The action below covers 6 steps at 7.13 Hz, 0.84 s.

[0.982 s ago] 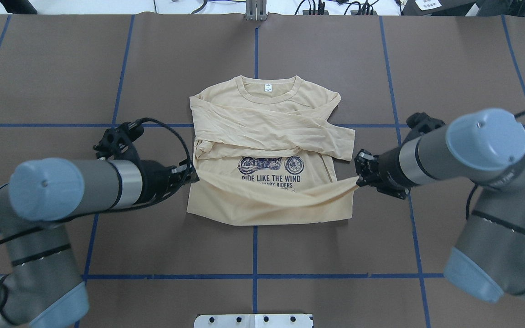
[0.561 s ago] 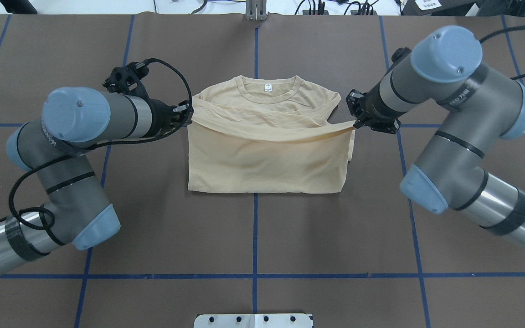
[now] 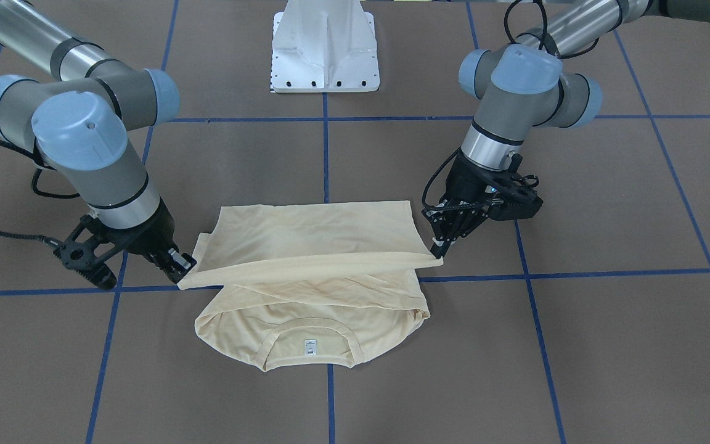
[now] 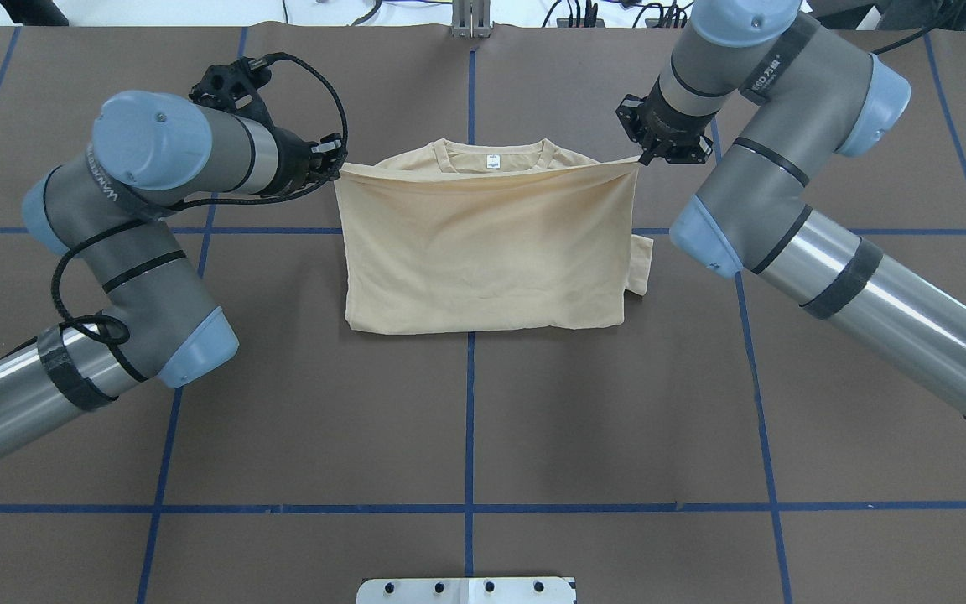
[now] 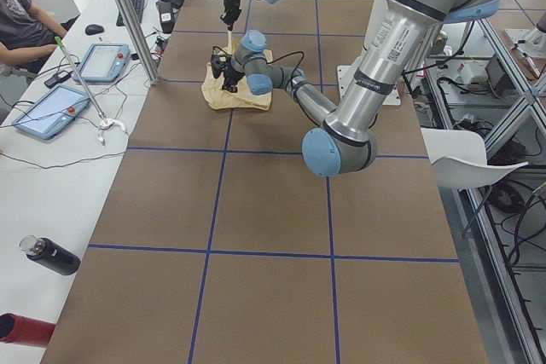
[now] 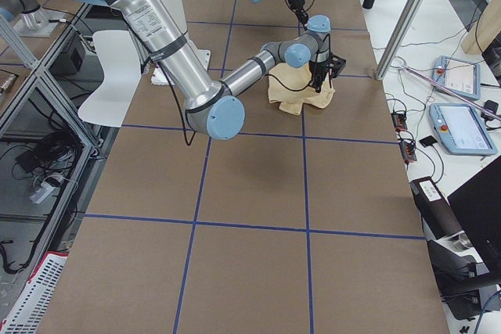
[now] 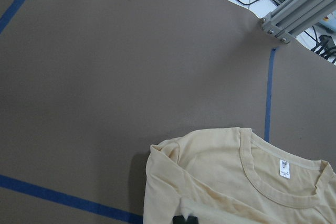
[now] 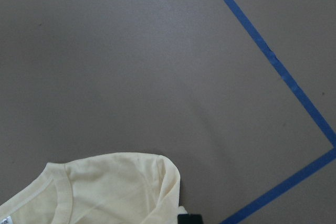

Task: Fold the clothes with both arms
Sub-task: 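Release the hem and raise both grippers away from the folded shirt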

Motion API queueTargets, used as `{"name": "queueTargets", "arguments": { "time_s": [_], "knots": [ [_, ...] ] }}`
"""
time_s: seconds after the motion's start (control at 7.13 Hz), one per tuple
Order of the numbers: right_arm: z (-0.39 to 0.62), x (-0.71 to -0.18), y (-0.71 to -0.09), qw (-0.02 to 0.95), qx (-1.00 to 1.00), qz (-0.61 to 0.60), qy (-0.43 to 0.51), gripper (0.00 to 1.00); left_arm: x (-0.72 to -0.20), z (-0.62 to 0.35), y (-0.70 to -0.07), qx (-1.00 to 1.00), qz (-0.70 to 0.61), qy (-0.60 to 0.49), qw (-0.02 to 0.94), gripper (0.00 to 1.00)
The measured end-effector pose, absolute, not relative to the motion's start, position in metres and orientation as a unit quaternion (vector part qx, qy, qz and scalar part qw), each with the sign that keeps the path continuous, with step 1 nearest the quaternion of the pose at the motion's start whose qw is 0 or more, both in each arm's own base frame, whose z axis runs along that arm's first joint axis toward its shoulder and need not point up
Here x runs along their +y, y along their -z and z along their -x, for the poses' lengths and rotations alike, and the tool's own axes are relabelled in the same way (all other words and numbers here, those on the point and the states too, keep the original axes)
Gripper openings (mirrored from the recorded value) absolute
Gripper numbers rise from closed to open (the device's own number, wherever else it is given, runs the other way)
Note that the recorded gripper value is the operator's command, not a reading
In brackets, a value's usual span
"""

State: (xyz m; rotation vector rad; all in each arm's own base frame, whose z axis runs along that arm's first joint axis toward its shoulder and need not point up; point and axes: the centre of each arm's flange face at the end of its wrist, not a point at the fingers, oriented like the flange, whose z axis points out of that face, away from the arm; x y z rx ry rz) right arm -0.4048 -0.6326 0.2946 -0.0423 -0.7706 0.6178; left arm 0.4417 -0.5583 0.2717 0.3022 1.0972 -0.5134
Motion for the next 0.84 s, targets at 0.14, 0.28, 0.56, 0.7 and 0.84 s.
{"name": "queueTargets", "arguments": {
  "time_s": [0.14,0.28,0.56,0.7,0.84],
  "knots": [
    [0.418,-0.645,-0.300,0.890,-0.357,0.021,-0.284,0.00,-0.571,-0.454,-0.283,0.510,-0.141,0.242,0.813,0.00],
    [0.432,-0.654,-0.305,0.895,-0.350,0.023,-0.276,0.00,-0.580,-0.463,-0.298,0.510,-0.142,0.242,0.813,0.00],
    [0.453,-0.667,-0.320,0.898,-0.350,0.022,-0.267,0.00,-0.591,-0.474,-0.317,0.512,-0.145,0.243,0.811,0.00],
    [0.458,-0.669,-0.324,0.898,-0.352,0.020,-0.264,0.17,-0.594,-0.477,-0.321,0.513,-0.146,0.243,0.810,0.17],
    [0.461,-0.670,-0.323,0.897,-0.355,0.019,-0.262,0.51,-0.596,-0.480,-0.324,0.513,-0.146,0.243,0.810,0.22]
  ]
}}
